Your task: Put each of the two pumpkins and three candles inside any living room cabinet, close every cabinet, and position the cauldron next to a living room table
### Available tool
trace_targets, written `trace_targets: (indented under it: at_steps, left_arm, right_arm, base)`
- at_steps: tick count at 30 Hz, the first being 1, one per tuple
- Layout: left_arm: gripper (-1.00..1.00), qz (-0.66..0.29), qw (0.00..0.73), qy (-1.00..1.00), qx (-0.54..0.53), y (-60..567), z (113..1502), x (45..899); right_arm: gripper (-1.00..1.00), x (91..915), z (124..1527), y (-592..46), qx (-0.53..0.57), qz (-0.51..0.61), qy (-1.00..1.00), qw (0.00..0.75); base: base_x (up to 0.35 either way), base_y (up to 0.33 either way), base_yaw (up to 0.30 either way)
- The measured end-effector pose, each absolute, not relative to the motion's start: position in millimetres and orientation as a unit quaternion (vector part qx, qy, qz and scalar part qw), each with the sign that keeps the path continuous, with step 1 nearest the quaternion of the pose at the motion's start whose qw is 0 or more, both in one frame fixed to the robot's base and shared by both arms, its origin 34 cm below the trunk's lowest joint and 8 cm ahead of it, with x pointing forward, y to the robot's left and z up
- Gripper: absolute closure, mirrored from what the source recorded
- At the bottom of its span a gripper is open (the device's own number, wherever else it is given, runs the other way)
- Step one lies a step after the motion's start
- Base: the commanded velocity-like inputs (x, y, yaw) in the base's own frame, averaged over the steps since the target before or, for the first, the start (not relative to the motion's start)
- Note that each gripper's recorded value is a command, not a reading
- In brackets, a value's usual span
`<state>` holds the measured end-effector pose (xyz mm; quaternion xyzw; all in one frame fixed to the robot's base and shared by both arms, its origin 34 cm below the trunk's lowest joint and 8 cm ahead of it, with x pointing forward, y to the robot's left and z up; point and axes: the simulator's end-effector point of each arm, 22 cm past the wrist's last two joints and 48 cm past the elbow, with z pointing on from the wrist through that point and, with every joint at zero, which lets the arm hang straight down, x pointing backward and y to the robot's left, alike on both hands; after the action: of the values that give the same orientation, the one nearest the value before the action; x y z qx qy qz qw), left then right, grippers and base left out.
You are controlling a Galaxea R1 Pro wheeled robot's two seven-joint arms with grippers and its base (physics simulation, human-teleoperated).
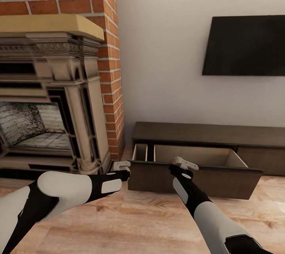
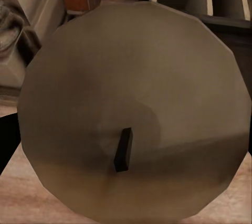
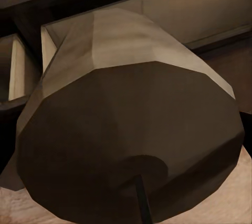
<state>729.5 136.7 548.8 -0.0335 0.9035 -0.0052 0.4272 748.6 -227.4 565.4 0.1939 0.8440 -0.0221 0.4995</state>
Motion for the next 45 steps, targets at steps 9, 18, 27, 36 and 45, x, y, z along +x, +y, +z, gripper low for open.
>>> trace_targets:
  at_steps: [9, 18, 27, 36, 45]
  left_arm:
    - [1.00, -0.006, 0.426, 0.904, -0.025, 131.3, 566.9, 731.4]
    - [1.00, -0.003, 0.426, 0.904, -0.015, 128.4, 584.9, 733.9]
    - [1.00, -0.003, 0.423, 0.906, -0.015, 127.5, 599.6, 737.2]
    - [1.00, -0.003, 0.416, 0.909, -0.015, 127.3, 609.3, 739.6]
    - [1.00, -0.004, 0.409, 0.912, -0.013, 124.3, 619.0, 741.2]
  right_arm:
    - [1.00, 752.8, 584.6, -227.6, 0.194, -0.023, 0.844, 0.499]
    - [1.00, 756.8, 603.7, -227.9, 0.195, -0.023, 0.845, 0.498]
    - [1.00, 759.8, 617.6, -229.4, 0.196, -0.025, 0.847, 0.494]
    - [1.00, 762.7, 627.2, -229.9, 0.196, -0.027, 0.850, 0.488]
    - [1.00, 765.1, 636.4, -230.0, 0.196, -0.029, 0.854, 0.482]
  base:
    - [0.000, 0.000, 0.000]
    - [0.000, 0.000, 0.000]
    - [0.000, 0.000, 0.000]
    - [0.000, 0.000, 0.000]
    - [0.000, 0.000, 0.000]
